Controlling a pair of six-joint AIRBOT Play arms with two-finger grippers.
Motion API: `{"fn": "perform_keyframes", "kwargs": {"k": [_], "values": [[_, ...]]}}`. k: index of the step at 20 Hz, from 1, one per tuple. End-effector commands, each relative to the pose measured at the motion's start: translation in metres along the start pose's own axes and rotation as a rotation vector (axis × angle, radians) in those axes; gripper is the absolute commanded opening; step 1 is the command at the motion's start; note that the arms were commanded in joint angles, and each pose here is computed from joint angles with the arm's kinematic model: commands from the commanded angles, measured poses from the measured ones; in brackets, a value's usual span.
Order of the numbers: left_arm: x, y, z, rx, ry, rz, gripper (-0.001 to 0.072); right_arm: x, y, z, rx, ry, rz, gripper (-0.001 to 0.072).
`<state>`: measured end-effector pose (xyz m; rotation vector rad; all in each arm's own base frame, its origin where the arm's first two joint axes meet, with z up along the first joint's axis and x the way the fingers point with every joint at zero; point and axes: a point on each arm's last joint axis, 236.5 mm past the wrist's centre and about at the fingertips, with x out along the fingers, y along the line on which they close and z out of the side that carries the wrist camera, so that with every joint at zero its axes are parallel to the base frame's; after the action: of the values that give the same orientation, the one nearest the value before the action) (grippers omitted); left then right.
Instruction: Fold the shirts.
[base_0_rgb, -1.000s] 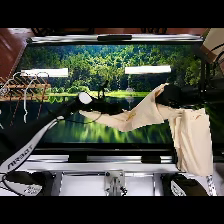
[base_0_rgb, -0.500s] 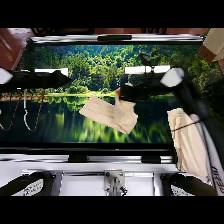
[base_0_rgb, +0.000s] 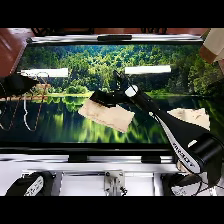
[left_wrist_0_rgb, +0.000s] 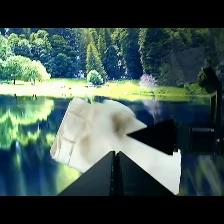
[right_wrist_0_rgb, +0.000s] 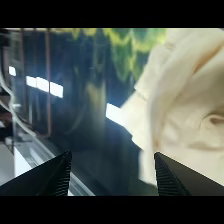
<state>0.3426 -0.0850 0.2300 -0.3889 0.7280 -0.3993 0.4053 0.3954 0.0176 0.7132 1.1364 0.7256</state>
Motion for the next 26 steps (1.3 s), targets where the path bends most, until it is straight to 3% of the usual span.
{"fn": "perform_keyframes", "kwargs": {"k": [1, 4, 7, 9, 13, 22, 23, 25, 26], "values": [[0.0, 0.009, -0.017, -0.025, 0.029, 0.023, 0.0033, -0.013, 0.004, 0.011, -0.001, -0.002, 0.056, 0.0618], [0.009, 0.017, -0.029, -0.049, 0.054, 0.028, 0.0033, -0.068, -0.035, 0.004, -0.059, 0.132, -0.074, 0.0618], [0.012, 0.02, -0.032, -0.056, 0.061, 0.03, 0.0033, -0.157, -0.132, -0.014, -0.034, 0.289, -0.473, 0.0617], [0.012, 0.02, -0.031, -0.056, 0.059, 0.031, 0.0033, -0.195, -0.171, -0.039, 0.072, 0.38, -0.602, 0.0617], [0.012, 0.02, -0.032, -0.057, 0.061, 0.031, 0.0033, -0.158, -0.18, -0.072, 0.211, 0.36, -0.45, 0.0629], [0.012, 0.02, -0.032, -0.054, 0.061, 0.031, 0.0034, -0.071, -0.164, -0.063, 0.287, 0.186, -0.294, 0.0627], [0.012, 0.02, -0.032, -0.054, 0.061, 0.031, 0.0034, -0.065, -0.16, -0.061, 0.316, 0.173, -0.268, 0.0558], [0.012, 0.02, -0.032, -0.054, 0.061, 0.031, 0.0034, -0.063, -0.144, -0.052, 0.3, 0.157, -0.199, 0.0087], [0.012, 0.02, -0.032, -0.054, 0.061, 0.031, 0.0033, -0.066, -0.129, -0.042, 0.238, 0.148, -0.141, 0.007]]}}
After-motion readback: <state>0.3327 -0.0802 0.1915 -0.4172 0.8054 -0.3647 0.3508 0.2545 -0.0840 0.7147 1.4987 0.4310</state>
